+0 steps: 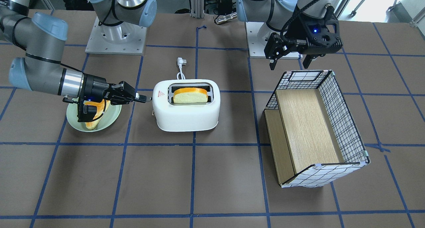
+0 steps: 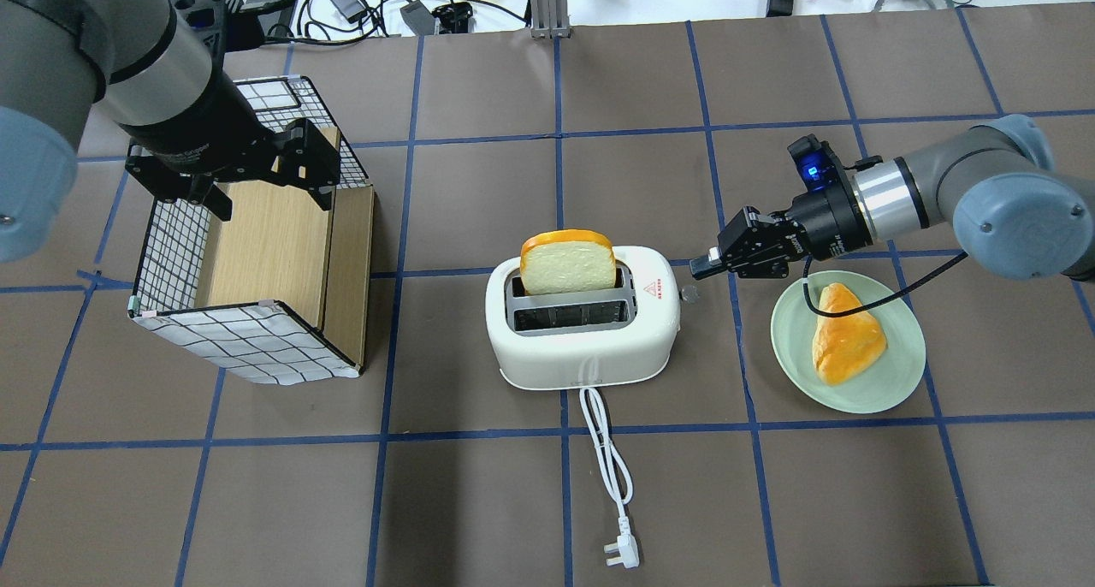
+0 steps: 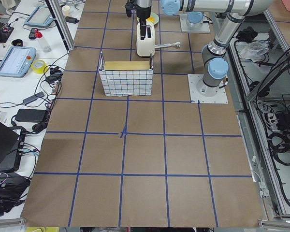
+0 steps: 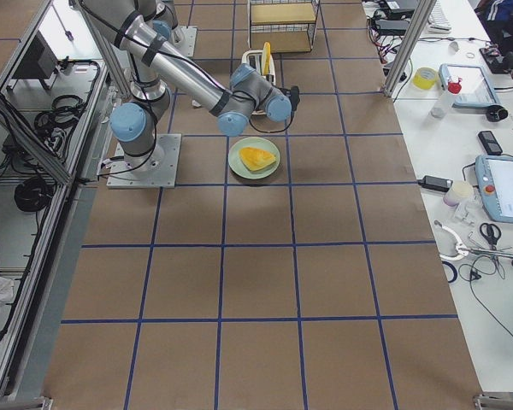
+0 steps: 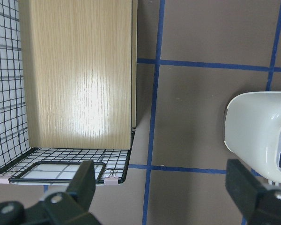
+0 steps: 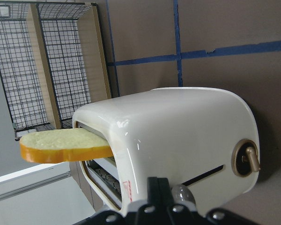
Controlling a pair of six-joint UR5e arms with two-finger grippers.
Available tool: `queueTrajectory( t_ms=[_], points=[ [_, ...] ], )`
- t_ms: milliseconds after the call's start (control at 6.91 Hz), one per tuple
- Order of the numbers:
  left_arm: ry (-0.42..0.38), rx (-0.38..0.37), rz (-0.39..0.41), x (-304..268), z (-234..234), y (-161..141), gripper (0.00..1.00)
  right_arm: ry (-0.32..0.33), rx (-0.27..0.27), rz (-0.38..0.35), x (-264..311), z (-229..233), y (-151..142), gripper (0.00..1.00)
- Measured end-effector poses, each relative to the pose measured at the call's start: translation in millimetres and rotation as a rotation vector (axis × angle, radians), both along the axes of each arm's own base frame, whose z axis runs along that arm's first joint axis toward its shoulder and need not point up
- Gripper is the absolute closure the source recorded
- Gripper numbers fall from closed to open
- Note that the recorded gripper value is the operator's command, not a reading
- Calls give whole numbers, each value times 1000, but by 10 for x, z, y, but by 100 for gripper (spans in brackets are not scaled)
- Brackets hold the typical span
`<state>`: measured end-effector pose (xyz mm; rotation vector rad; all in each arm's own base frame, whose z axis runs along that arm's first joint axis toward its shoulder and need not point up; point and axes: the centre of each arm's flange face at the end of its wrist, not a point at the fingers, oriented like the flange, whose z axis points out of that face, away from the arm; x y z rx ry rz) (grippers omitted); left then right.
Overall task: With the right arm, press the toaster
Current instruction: 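Press the toaster lever down with the right gripper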
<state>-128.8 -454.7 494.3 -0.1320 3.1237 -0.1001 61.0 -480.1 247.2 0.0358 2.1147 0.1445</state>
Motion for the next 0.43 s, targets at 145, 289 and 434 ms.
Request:
queueTrajectory(
  t_ms=[145,289,434],
  points=[
    [0,0,0,0,0,0,0,1,0,1,3,-12,5,100],
    [0,0,0,0,0,0,0,1,2,3,5,-34,9,100],
    [1,0,0,-1,0,0,0,2,3,5,5,-62,11,100]
  ],
)
